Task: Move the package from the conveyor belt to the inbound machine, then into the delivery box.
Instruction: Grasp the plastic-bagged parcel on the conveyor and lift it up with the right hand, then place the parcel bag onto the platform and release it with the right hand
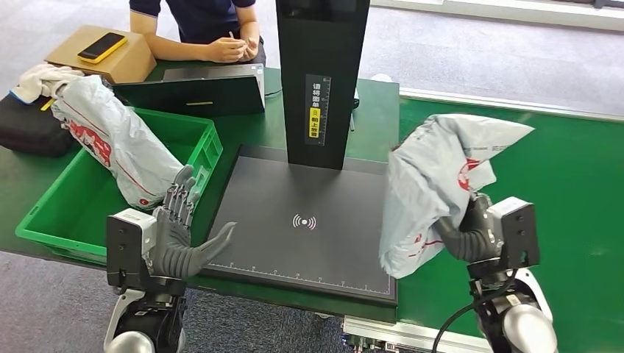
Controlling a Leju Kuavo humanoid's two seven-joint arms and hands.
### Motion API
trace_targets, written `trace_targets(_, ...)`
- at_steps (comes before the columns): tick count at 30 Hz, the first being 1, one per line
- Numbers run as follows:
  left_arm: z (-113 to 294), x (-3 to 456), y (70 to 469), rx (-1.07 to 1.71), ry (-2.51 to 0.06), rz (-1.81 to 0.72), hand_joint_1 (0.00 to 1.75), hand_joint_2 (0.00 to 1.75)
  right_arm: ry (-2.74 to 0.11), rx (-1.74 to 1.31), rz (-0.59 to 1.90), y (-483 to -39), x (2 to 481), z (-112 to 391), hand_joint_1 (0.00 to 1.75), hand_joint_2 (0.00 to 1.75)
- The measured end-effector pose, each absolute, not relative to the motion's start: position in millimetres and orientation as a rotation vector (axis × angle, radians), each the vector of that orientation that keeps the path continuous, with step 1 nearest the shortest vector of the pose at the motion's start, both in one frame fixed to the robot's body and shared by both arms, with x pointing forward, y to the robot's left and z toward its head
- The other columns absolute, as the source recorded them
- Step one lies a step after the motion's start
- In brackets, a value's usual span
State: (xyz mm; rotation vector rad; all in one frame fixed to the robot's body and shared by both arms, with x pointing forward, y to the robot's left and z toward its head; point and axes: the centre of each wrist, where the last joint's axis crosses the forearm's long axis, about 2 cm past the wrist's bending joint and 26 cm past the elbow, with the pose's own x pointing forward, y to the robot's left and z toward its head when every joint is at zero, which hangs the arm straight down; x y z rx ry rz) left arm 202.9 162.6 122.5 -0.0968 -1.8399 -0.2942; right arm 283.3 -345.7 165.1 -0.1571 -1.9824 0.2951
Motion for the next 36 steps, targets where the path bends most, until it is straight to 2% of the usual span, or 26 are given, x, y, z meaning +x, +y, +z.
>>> trace_targets(12, 119.9, 202.2, 156.7, -0.126, -1.826, -0.309, 0.00, 1.75, -1.748, 0.065, 0.597, -263.5, 290.2, 127.4, 1.75, 1.75)
trace_targets(19, 119.7, 204.2, 154.7, -0.134, -1.823, -0.314, 0.00, 1.75, -1.666, -0.101, 0.720, -255.9, 314.8, 112.8, 1.75, 1.75)
trace_targets(20, 119.7, 204.5, 154.5, -0.135, -1.823, -0.315, 0.00, 1.75, -1.661, -0.140, 0.732, -257.5, 318.4, 111.4, 1.70, 1.75)
trace_targets(21, 119.6, 204.6, 154.3, -0.137, -1.823, -0.316, 0.00, 1.75, -1.655, -0.175, 0.741, -259.5, 321.8, 110.0, 1.58, 1.75)
trace_targets(23, 119.0, 204.5, 153.8, -0.141, -1.820, -0.318, 0.00, 1.75, -1.641, -0.225, 0.750, -264.8, 327.9, 107.3, 0.72, 1.75)
trace_targets(24, 118.5, 204.4, 153.7, -0.142, -1.819, -0.319, 0.00, 1.75, -1.635, -0.246, 0.753, -267.6, 330.3, 106.2, 0.34, 1.75)
trace_targets(25, 118.2, 204.2, 153.7, -0.143, -1.817, -0.319, 0.00, 1.75, -1.630, -0.266, 0.756, -270.5, 332.3, 105.1, 0.02, 1.75)
trace_targets(36, 115.4, 204.9, 155.2, -0.139, -1.811, -0.319, 0.00, 1.75, -1.643, -0.357, 0.702, -298.1, 337.3, 102.0, 0.00, 1.75)
